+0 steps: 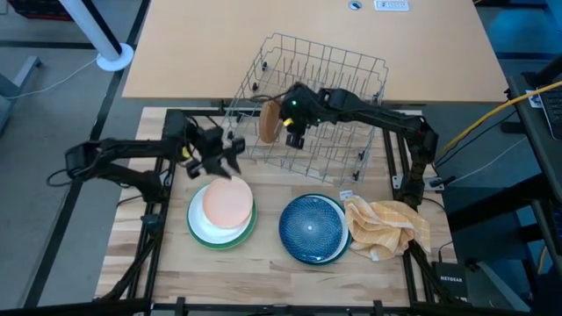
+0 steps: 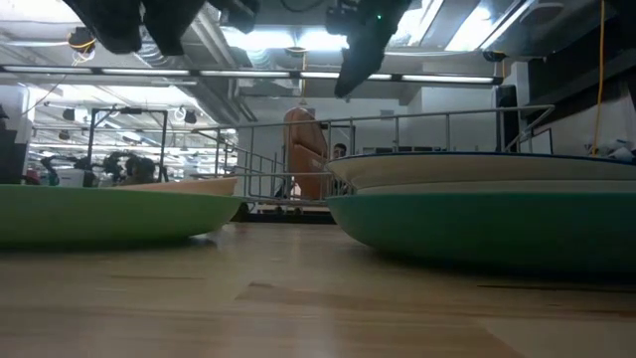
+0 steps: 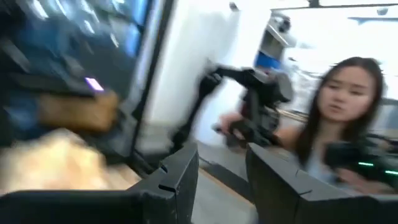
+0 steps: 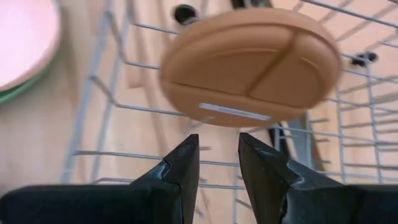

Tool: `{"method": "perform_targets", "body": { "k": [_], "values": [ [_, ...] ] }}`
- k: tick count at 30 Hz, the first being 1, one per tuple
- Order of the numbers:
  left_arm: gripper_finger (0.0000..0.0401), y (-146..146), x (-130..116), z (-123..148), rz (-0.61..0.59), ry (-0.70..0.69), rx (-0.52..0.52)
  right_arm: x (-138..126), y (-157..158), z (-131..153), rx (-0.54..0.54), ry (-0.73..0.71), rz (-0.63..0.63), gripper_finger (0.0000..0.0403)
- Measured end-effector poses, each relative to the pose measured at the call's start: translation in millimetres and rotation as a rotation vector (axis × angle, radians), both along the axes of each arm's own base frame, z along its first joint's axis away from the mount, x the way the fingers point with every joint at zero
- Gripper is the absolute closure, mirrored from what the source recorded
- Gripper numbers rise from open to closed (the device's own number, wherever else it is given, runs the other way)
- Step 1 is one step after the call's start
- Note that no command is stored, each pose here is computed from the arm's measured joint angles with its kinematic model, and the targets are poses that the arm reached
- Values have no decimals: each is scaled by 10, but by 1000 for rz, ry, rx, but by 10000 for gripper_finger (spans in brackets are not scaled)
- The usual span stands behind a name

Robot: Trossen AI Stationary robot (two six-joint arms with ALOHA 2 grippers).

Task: Sort dishes
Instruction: Put the light orange plate in the dish rack

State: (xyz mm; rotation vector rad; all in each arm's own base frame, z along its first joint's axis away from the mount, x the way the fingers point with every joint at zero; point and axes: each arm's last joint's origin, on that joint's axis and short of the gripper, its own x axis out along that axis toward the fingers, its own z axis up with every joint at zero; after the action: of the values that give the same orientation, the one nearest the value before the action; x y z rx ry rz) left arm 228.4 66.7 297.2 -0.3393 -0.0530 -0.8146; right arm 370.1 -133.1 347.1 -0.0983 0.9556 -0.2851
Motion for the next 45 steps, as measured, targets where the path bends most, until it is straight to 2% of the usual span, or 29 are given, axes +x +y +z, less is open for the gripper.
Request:
{"method": "perform_targets", "body": {
  "k": [5,8,12,15,18,22,27,37,45],
  "values": [
    [276,-339,59,-208,-133,237,-13,70,288,-15,14,22,62,286],
    [276,-514,69,-436,-135,419,2,110,490,-21,32,27,93,286],
    [276,-701,7,-733,-13,657,125,158,785,-25,37,33,162,286],
    [276,-808,-75,-903,133,824,278,184,1016,-24,36,33,221,286],
    [276,-922,-153,-1005,255,932,435,198,1237,-22,36,31,276,286],
    [276,-1116,-227,-1056,307,945,610,195,1483,-20,2,34,303,286],
    [276,-1318,-278,-1059,337,880,739,181,1678,-15,-63,30,271,286],
    [276,-1525,-436,-1175,364,919,776,155,1896,-13,-48,16,275,286],
    [276,-1600,-465,-1303,376,938,851,152,1914,-11,-54,15,273,286]
  ]
}}
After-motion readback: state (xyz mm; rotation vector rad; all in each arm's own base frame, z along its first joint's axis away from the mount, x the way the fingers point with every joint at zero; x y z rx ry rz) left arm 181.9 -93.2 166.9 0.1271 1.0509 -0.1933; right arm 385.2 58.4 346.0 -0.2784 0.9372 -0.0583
